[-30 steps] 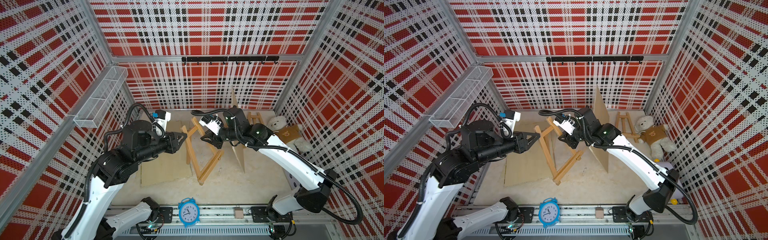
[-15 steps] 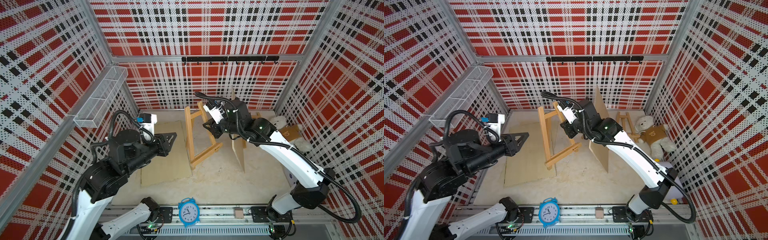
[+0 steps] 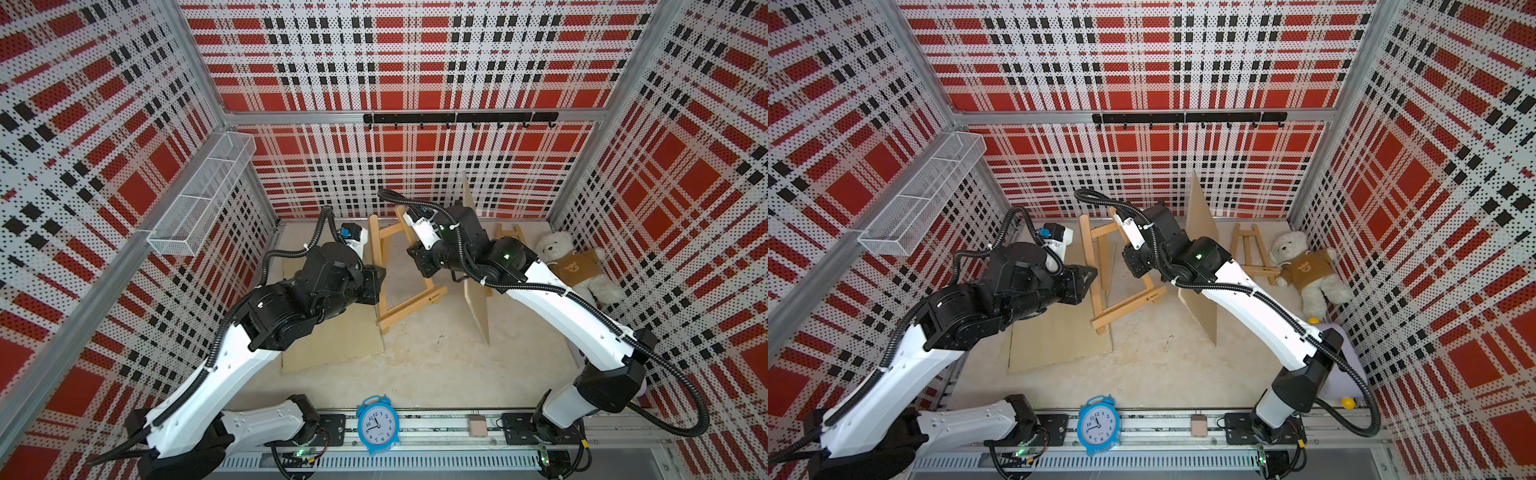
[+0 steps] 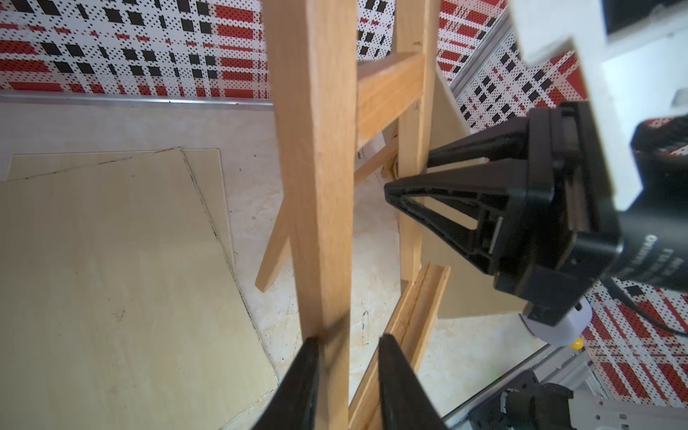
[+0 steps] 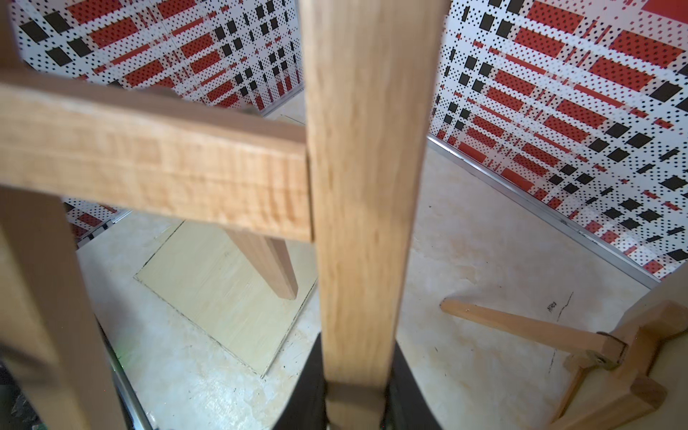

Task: Disassemble the easel
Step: Fold up the easel at the center of the board.

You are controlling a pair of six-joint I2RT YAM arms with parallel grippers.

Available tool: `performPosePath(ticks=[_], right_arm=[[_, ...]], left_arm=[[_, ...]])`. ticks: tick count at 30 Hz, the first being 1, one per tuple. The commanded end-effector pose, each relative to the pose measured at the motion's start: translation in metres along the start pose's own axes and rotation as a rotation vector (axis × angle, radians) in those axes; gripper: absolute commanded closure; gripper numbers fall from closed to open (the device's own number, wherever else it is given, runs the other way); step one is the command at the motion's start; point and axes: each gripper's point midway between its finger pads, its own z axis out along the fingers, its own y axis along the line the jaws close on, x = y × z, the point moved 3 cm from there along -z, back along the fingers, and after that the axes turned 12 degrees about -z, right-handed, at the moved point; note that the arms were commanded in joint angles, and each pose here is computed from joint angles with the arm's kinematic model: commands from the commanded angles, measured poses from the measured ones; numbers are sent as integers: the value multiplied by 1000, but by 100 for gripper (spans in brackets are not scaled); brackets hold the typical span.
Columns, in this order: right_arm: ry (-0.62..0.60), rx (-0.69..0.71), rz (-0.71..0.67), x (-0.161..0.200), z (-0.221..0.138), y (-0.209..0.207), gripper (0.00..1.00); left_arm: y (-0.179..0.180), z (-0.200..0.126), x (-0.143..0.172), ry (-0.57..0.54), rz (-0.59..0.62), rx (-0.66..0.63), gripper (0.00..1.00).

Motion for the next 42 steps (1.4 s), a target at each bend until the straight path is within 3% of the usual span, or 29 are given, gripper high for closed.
performPosePath(ticks=[1,3,4,6,12,16,25,30,33,42], right_arm=[[-186,7,45,-48,-23,-3,95],[-181,11,48,-50,-22,-4,95],[-179,13,48,-50,-22,-4,95],[-177,15,45,-51,-22,-5,95],[-189,-3,35,-56,-25,-3,95],[-185,-17,42,-56,-22,-1,95],[-178,-55,47,-59,-18,5,95],[-187,-79,60,-60,-20,7,95],[-189,-88,60,-61,-20,9,95],[-177,-89,64,-59,-15,8,94]], left_arm=[[2,-9,-5,-34,-6,-7,64],[3,-7,-3,-27,-7,-11,56],[4,-7,-3,-28,-12,-14,48],[7,-11,-4,-39,-18,-15,44],[27,-31,-12,-71,-115,55,60],[32,-34,-9,-74,-159,102,60],[16,-23,-6,-34,-134,193,55],[19,-13,-2,-5,-128,172,57],[19,-10,-2,1,-131,180,64],[17,-6,-3,9,-135,204,100]])
